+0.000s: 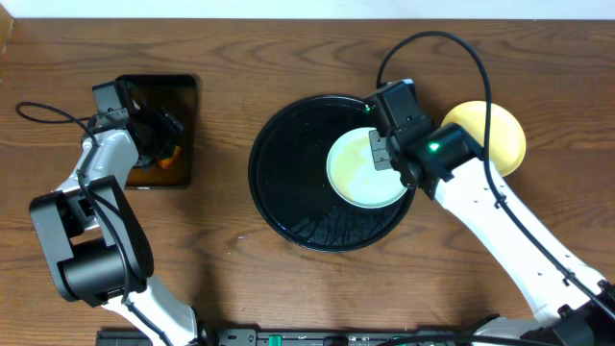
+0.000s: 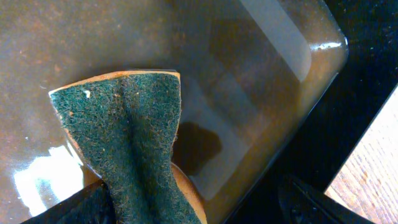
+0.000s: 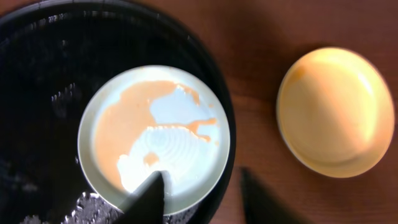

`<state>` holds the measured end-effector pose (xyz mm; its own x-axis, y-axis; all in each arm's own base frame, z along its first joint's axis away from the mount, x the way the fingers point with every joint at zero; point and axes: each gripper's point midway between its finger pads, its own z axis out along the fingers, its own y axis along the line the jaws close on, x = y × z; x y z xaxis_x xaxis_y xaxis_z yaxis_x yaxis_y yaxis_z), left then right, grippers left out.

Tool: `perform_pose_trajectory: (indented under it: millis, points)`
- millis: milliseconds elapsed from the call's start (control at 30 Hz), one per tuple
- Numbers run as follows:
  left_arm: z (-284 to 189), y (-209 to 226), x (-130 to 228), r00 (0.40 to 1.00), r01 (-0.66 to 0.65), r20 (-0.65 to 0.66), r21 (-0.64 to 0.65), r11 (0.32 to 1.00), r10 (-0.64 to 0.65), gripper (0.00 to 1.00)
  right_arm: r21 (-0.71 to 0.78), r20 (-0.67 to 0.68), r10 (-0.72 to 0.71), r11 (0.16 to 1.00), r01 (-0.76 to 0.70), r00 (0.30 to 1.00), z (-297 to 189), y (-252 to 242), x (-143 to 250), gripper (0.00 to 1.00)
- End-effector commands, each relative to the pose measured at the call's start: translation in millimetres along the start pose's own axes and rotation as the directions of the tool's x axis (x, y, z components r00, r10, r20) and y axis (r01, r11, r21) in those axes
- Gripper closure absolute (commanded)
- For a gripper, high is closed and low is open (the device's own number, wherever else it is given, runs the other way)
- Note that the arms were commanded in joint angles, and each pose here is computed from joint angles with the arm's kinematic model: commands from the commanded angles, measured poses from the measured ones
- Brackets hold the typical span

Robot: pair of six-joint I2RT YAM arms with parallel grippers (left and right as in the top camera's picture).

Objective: Clean dirty plates on tray and stack at the side

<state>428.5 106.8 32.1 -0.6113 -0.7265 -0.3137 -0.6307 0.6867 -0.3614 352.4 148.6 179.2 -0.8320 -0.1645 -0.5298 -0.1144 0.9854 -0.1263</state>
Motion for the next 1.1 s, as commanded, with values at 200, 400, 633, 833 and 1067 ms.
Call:
perform_pose_trajectory:
  millis: [200, 400, 633, 833, 1067]
  points:
    - [-9.2, -8.1, -7.3, 1.0, -0.005, 0.024, 0.024, 1.0, 0.004, 0.19, -0.04, -0.215, 0.059, 0.997, -0.07, 0.975, 89.9, -10.5, 21.9, 0.45]
    - [-9.2, -8.1, -7.3, 1.0, -0.005, 0.024, 0.024, 1.0, 0.004, 0.19, -0.099, -0.319, 0.057, 0.991, -0.093, 0.946, 135.6, -22.9, 41.2, 0.51]
    - [-9.2, -8.1, -7.3, 1.0, -0.005, 0.024, 0.024, 1.0, 0.004, 0.19, -0.142, -0.321, 0.015, 0.988, -0.064, 0.947, 142.0, -24.6, 41.8, 0.54]
    - [-9.2, -8.1, -7.3, 1.0, -0.005, 0.024, 0.024, 1.0, 0.004, 0.19, -0.161, -0.347, 0.01, 0.985, -0.069, 0.938, 144.2, -19.9, 48.6, 0.6]
    - [-9.2, -8.1, -7.3, 1.0, -0.005, 0.024, 0.024, 1.0, 0.004, 0.18, -0.143, -0.382, 0.003, 0.988, -0.063, 0.924, 157.1, -20.7, 59.9, 0.61]
